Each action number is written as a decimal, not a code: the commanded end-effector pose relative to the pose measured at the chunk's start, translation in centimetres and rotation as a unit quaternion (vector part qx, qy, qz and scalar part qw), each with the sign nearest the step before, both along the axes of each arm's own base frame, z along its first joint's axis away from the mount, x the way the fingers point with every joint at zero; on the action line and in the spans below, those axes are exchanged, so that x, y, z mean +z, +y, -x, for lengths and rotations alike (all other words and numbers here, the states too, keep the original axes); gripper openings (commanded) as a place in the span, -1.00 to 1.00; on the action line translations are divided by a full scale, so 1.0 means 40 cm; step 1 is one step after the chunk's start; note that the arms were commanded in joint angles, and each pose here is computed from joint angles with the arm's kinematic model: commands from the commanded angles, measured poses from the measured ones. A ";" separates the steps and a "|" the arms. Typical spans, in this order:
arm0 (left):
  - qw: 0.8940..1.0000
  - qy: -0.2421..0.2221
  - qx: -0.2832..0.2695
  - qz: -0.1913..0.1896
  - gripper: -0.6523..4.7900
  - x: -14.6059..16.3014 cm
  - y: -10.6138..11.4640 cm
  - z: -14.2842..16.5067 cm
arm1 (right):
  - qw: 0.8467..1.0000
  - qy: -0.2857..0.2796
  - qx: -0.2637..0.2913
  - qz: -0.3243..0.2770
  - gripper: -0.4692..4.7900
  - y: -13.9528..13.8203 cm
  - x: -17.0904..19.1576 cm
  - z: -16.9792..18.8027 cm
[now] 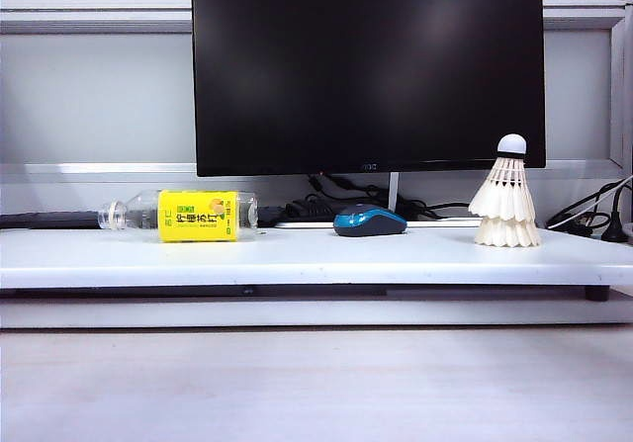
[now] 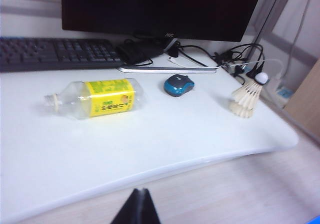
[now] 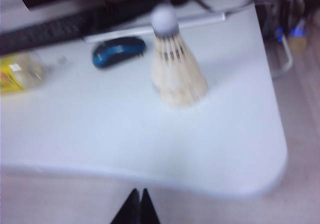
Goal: Stack the badminton balls on the table vertically.
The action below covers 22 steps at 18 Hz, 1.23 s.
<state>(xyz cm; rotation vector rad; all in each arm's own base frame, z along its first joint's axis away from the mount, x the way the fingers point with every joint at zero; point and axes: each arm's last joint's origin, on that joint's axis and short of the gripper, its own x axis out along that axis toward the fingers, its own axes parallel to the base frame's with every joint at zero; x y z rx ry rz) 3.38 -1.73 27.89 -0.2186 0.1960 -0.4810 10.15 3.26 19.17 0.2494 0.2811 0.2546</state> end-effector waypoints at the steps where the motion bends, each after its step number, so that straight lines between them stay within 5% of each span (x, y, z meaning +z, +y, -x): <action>1: 0.999 -0.017 0.006 0.035 -0.78 0.005 -0.004 -0.011 | 1.000 0.000 0.002 0.012 -0.84 0.001 -0.030 -0.004; 7: 0.994 -0.095 0.002 0.059 -0.78 -0.102 -0.040 -0.099 | 0.996 -0.044 0.018 0.078 -0.84 0.002 -0.032 -0.008; 22: 0.996 -0.068 -0.005 -0.061 -0.78 -0.281 -0.057 -0.144 | 0.986 -0.080 0.037 0.140 -0.84 0.004 -0.096 -0.012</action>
